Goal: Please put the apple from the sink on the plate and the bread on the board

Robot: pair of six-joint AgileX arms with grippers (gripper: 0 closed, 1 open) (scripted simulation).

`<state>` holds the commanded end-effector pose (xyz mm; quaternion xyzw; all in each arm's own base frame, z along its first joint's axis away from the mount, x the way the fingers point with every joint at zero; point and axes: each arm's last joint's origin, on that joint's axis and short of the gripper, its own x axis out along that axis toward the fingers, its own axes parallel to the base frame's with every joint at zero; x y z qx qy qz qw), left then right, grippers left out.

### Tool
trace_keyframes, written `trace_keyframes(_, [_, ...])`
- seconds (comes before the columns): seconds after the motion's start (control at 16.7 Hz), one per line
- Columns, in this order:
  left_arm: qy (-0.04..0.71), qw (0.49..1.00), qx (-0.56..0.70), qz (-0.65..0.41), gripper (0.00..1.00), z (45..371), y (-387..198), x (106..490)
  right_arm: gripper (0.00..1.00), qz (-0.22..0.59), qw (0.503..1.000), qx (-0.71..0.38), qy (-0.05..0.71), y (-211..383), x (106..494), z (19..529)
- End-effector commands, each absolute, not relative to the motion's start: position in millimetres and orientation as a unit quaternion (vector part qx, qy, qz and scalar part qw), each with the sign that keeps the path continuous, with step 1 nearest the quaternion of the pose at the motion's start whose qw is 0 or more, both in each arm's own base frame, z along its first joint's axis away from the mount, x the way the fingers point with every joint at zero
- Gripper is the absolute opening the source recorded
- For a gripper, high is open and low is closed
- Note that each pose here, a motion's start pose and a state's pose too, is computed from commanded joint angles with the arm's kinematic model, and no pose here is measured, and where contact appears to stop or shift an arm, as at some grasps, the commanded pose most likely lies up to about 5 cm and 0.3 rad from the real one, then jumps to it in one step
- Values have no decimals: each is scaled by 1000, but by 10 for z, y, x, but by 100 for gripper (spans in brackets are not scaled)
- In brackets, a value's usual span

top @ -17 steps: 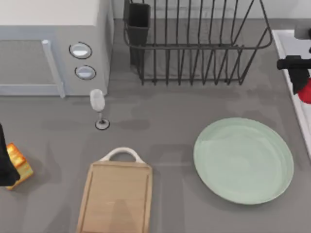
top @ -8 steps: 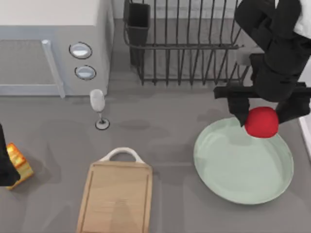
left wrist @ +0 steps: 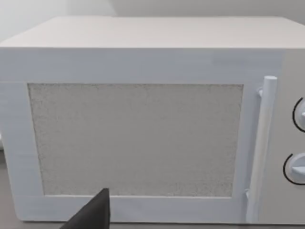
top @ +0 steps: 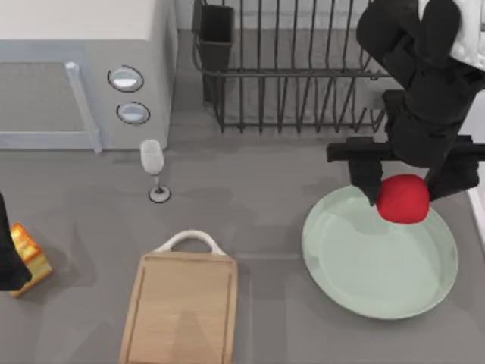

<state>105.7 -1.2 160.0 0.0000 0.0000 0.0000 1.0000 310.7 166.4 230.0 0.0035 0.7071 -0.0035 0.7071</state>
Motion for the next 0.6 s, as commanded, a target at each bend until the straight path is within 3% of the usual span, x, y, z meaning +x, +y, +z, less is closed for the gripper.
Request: trace_keyframes(0.6, [0, 1000, 0, 0, 100, 1600, -12, 1057, 83, -4, 707, 4, 707, 1664, 3107, 2300])
